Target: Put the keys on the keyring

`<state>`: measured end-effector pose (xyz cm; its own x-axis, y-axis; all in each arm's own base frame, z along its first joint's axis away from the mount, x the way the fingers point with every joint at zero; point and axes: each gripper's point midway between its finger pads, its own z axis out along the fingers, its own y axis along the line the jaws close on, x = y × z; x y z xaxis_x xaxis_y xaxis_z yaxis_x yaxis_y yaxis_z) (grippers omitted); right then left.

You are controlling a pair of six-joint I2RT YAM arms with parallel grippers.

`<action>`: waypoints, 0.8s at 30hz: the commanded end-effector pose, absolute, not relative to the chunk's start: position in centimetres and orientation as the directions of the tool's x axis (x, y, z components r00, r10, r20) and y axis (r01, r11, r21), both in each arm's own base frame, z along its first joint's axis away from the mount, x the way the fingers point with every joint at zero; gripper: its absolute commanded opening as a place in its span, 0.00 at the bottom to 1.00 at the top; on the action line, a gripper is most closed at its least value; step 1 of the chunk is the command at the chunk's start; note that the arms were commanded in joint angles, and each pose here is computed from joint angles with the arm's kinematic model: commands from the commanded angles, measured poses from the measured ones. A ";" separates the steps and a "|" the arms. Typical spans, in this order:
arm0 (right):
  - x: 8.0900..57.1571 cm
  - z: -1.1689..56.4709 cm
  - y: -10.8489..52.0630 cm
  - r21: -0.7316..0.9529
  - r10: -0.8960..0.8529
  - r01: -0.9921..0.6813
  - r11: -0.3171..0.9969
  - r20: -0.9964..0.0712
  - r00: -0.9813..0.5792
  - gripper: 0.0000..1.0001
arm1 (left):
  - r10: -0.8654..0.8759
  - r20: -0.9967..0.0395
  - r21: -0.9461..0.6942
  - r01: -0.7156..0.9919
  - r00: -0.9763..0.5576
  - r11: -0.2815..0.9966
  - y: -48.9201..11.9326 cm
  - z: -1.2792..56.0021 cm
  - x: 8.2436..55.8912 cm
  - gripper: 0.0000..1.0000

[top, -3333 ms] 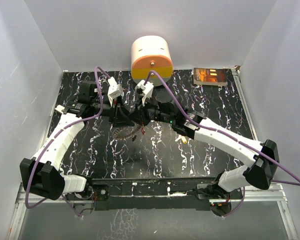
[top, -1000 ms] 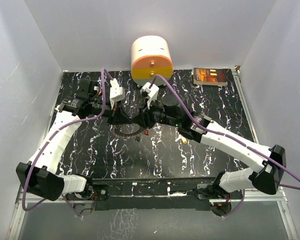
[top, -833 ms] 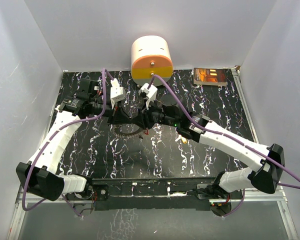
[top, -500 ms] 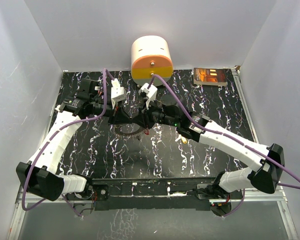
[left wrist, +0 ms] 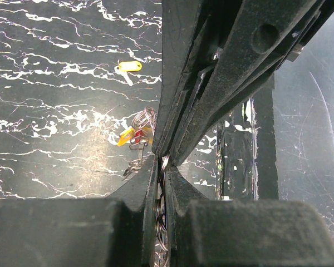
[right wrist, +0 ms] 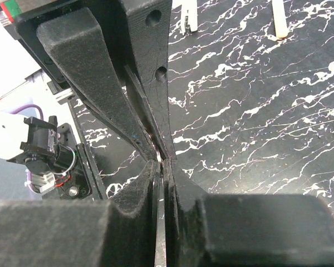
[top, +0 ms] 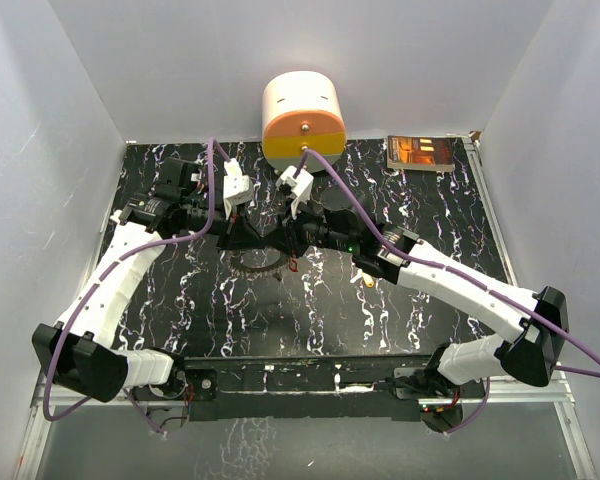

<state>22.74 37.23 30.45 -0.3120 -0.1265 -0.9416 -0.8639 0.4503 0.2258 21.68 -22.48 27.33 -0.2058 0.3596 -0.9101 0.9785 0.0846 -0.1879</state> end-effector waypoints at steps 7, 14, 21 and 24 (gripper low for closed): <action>23.3 36.2 37.0 0.183 0.017 -0.874 0.451 -0.980 -0.196 0.08 | 0.329 -0.926 -0.169 0.983 -0.185 0.079 -22.8 28.4 21.3 0.09; 23.3 36.8 37.0 0.185 0.028 -0.873 0.451 -0.981 -0.193 0.08 | 0.329 -0.926 -0.171 0.982 -0.187 0.078 -22.9 28.3 21.5 0.27; 23.2 37.2 37.0 0.187 0.038 -0.874 0.448 -0.981 -0.190 0.08 | 0.331 -0.923 -0.176 0.981 -0.195 0.087 -22.8 27.9 21.6 0.27; 23.2 37.5 36.9 0.185 0.043 -0.873 0.451 -0.982 -0.186 0.08 | 0.331 -0.924 -0.174 0.981 -0.193 0.087 -22.8 28.0 21.6 0.27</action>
